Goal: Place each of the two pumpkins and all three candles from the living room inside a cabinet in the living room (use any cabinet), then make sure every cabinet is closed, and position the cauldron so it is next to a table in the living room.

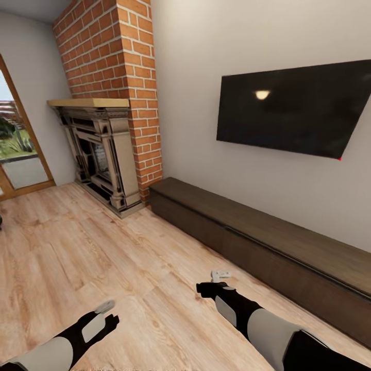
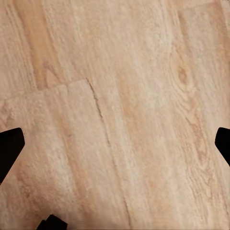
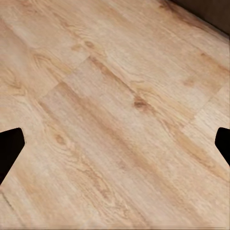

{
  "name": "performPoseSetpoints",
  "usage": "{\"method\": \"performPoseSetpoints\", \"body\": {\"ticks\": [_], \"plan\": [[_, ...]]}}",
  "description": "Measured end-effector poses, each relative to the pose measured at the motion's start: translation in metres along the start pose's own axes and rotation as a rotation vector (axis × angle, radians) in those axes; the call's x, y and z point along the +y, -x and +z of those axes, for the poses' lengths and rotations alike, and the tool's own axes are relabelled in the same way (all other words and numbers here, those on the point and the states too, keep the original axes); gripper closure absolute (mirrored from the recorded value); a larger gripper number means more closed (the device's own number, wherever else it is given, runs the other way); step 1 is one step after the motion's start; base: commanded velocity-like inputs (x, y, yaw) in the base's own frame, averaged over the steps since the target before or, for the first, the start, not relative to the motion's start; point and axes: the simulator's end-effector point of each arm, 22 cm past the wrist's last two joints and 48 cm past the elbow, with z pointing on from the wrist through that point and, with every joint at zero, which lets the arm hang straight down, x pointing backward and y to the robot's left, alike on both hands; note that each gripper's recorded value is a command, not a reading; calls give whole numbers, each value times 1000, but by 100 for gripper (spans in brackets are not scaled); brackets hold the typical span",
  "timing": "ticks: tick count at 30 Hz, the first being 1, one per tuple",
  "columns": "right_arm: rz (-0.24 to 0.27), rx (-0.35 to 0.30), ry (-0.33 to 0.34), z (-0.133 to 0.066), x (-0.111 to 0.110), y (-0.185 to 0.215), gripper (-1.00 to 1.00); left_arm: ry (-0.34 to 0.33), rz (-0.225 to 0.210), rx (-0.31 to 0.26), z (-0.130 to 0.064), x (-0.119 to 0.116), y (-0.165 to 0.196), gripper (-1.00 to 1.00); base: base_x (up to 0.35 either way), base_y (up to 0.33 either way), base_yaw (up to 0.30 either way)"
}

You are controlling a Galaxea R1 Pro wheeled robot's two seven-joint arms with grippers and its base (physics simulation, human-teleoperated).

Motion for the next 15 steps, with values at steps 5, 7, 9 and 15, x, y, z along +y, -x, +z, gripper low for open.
{"method": "performPoseSetpoints", "body": {"ticks": [5,7,9,15], "plan": [[3,16,0,-4,1,-4,-100,-3,5,9,-7,-5,-1,-100,0,0,182],[5,19,-1,-6,1,-3,-100,-1,7,11,-9,-5,-1,-100,0,0,182],[7,22,-2,-8,0,-2,-100,0,8,12,-12,-5,0,-100,0,0,182],[12,-12,-6,-13,-1,11,-100,4,10,19,-19,-5,1,-100,0,0,188]]}}
